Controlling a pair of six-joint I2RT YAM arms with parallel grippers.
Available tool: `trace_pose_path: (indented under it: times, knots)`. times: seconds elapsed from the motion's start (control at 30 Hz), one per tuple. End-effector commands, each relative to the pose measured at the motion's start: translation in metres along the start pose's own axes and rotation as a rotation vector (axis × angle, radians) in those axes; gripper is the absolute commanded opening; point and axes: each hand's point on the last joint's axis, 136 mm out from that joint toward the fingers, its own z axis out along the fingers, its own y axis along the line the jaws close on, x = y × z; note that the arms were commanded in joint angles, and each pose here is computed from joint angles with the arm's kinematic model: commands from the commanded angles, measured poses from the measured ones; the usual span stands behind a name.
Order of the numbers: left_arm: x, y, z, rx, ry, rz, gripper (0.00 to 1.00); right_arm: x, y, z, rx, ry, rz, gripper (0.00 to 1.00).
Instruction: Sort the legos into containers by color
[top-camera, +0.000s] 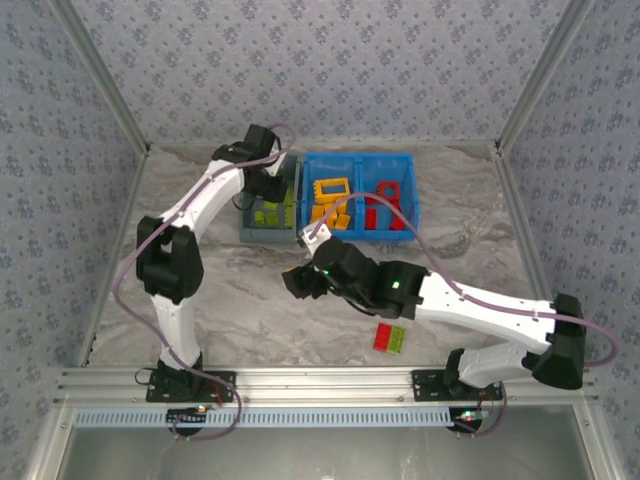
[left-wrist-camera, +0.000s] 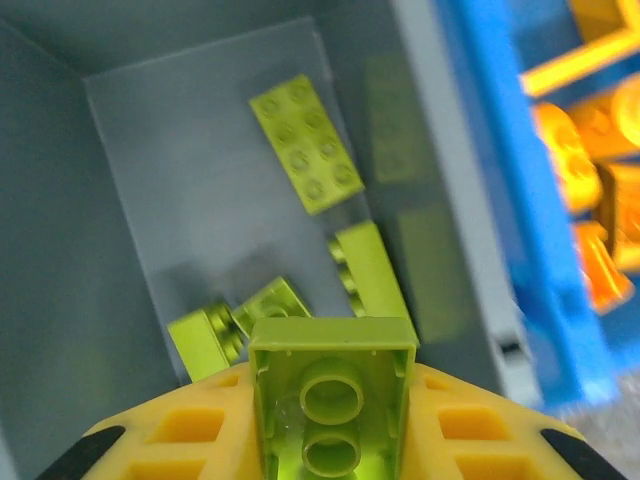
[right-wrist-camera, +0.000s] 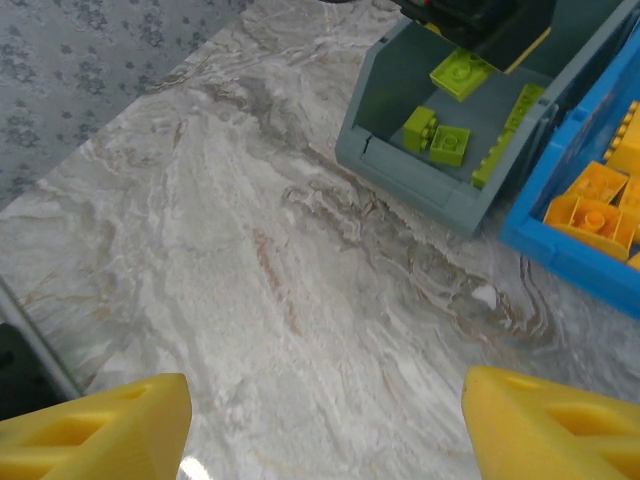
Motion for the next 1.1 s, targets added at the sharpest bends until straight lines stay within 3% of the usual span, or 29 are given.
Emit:
trace_pose_path:
  times: [0.0, 0.33, 0.53, 0.6, 0.77, 1.07]
  knots:
    - [-0.011, 0.016, 0.013, -0.042, 0.016, -0.106, 0.29, -0.039, -0.006, -0.003, 0.076, -0.149, 0.015, 0.74]
    - [-0.027, 0.036, 0.07, -0.084, 0.06, -0.175, 0.32, -0.008, -0.02, 0.002, 0.125, -0.069, 0.062, 0.74]
    - [-0.024, 0.04, 0.079, -0.079, 0.074, -0.192, 0.39, 0.021, -0.037, -0.001, 0.182, -0.012, 0.13, 0.73]
    - [-0.022, 0.038, 0.079, -0.073, 0.082, -0.195, 0.46, 0.031, -0.042, -0.003, 0.199, 0.009, 0.151, 0.73]
    - [-0.026, 0.034, 0.062, -0.053, 0.051, -0.214, 0.61, 0.053, -0.066, -0.017, 0.306, 0.068, 0.214, 0.73]
    - [-0.041, 0.007, -0.033, 0.007, -0.143, -0.252, 0.66, 0.138, -0.12, -0.061, 0.588, 0.318, 0.5, 0.68]
